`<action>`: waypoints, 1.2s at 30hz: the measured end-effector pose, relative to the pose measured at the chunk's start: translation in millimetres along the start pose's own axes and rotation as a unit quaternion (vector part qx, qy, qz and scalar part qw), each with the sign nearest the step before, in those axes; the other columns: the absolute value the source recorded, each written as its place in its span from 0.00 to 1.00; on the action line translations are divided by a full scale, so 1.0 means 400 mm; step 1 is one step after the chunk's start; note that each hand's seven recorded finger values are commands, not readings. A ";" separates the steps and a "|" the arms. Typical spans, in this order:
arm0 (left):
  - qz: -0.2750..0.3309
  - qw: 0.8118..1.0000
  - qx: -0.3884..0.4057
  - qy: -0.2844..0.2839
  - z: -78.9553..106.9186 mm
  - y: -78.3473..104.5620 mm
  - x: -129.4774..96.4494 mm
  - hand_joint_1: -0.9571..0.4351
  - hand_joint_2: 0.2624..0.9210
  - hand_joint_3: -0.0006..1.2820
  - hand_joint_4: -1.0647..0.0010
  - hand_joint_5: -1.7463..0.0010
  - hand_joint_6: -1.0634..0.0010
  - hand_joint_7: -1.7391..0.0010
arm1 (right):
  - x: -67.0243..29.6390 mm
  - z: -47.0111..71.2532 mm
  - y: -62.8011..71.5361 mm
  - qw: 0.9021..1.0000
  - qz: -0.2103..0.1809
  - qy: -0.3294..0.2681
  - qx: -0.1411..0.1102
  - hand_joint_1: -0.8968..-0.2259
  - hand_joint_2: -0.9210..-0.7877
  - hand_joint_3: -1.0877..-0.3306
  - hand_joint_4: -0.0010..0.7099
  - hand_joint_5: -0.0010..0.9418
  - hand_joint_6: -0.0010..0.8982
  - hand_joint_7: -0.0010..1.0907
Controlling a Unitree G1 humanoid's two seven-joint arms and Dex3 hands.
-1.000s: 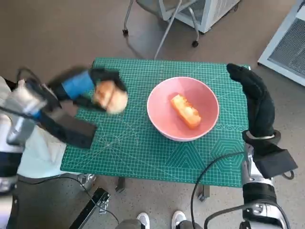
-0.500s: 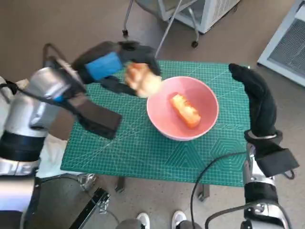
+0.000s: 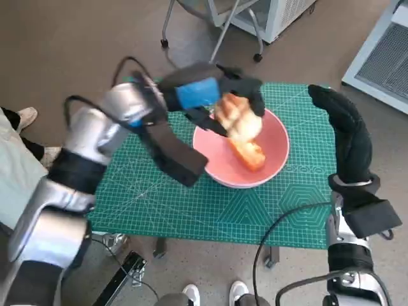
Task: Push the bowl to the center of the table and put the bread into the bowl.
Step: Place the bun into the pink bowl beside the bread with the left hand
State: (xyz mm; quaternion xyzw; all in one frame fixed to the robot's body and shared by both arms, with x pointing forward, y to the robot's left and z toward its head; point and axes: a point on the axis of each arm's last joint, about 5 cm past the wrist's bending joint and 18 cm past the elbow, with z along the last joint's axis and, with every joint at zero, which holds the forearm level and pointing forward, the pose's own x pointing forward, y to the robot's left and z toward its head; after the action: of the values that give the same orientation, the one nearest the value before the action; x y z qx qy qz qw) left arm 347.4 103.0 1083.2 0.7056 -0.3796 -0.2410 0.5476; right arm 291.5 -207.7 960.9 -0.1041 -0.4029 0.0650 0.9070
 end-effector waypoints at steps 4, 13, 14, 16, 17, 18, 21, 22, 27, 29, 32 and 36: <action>-0.045 0.999 0.013 0.001 0.006 -0.025 0.009 0.54 1.00 0.20 0.64 0.53 0.52 0.19 | -0.001 0.001 -0.002 1.000 -0.001 -0.002 -0.001 0.51 0.00 0.49 0.47 0.00 0.07 0.71; -0.117 0.993 0.015 0.018 0.014 -0.046 0.018 0.63 0.97 0.02 0.56 0.98 0.50 0.81 | -0.005 0.001 -0.003 1.000 -0.003 -0.002 -0.003 0.48 0.00 0.50 0.47 0.00 0.08 0.70; -0.117 0.993 0.013 0.018 0.014 -0.045 0.018 0.63 0.97 0.01 0.56 0.98 0.50 0.82 | -0.005 0.001 -0.004 1.000 -0.003 -0.002 -0.003 0.48 0.00 0.50 0.47 0.00 0.08 0.70; -0.116 0.993 0.010 0.018 0.014 -0.045 0.018 0.63 0.97 0.01 0.57 0.99 0.50 0.84 | -0.005 0.001 -0.004 1.000 -0.003 -0.002 -0.003 0.48 0.00 0.50 0.47 0.00 0.08 0.70; -0.116 0.993 0.008 0.018 0.014 -0.045 0.018 0.63 0.97 0.00 0.57 0.99 0.50 0.85 | -0.005 0.001 -0.004 1.000 -0.003 -0.003 -0.003 0.48 0.00 0.50 0.47 0.00 0.08 0.70; -0.115 0.993 0.007 0.018 0.014 -0.045 0.018 0.63 0.97 0.00 0.58 1.00 0.50 0.85 | -0.005 0.001 -0.004 1.000 -0.004 -0.003 -0.003 0.48 0.00 0.50 0.47 0.00 0.08 0.70; -0.113 0.993 -0.001 0.019 0.013 -0.045 0.017 0.64 0.97 0.00 0.60 1.00 0.51 0.86 | -0.005 0.001 -0.004 1.000 -0.005 -0.003 -0.003 0.48 0.00 0.50 0.47 0.00 0.08 0.70; -0.112 0.993 -0.003 0.019 0.013 -0.045 0.017 0.64 0.96 0.00 0.60 1.00 0.51 0.87 | -0.005 0.001 -0.004 1.000 -0.005 -0.003 -0.003 0.49 0.00 0.50 0.47 0.00 0.08 0.70; -0.109 0.993 -0.023 0.021 0.012 -0.047 0.014 0.65 0.97 0.00 0.61 1.00 0.50 0.88 | -0.005 0.001 -0.003 1.000 -0.008 -0.003 -0.004 0.49 0.00 0.50 0.47 0.00 0.08 0.69; -0.109 0.993 -0.033 0.022 0.011 -0.048 0.012 0.66 0.97 0.00 0.61 1.00 0.49 0.88 | -0.005 0.001 -0.003 1.000 -0.009 -0.004 -0.004 0.49 0.00 0.50 0.47 0.00 0.08 0.69; -0.109 0.992 -0.050 0.024 0.010 -0.049 0.008 0.66 0.97 0.00 0.60 1.00 0.48 0.88 | -0.005 0.001 -0.003 1.000 -0.009 -0.004 -0.004 0.49 0.00 0.50 0.47 0.00 0.09 0.69; -0.112 0.991 -0.074 0.026 0.006 -0.048 0.003 0.67 0.97 0.00 0.55 0.98 0.45 0.87 | -0.005 0.001 -0.002 1.000 -0.009 -0.003 -0.004 0.48 0.00 0.50 0.47 0.00 0.09 0.69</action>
State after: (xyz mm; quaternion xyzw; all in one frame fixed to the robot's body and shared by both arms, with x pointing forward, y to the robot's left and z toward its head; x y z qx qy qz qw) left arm 351.6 102.9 1064.3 0.7071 -0.2650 -0.3095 0.5779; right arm 289.8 -208.9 959.8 -0.1034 -0.4071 0.0556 0.9058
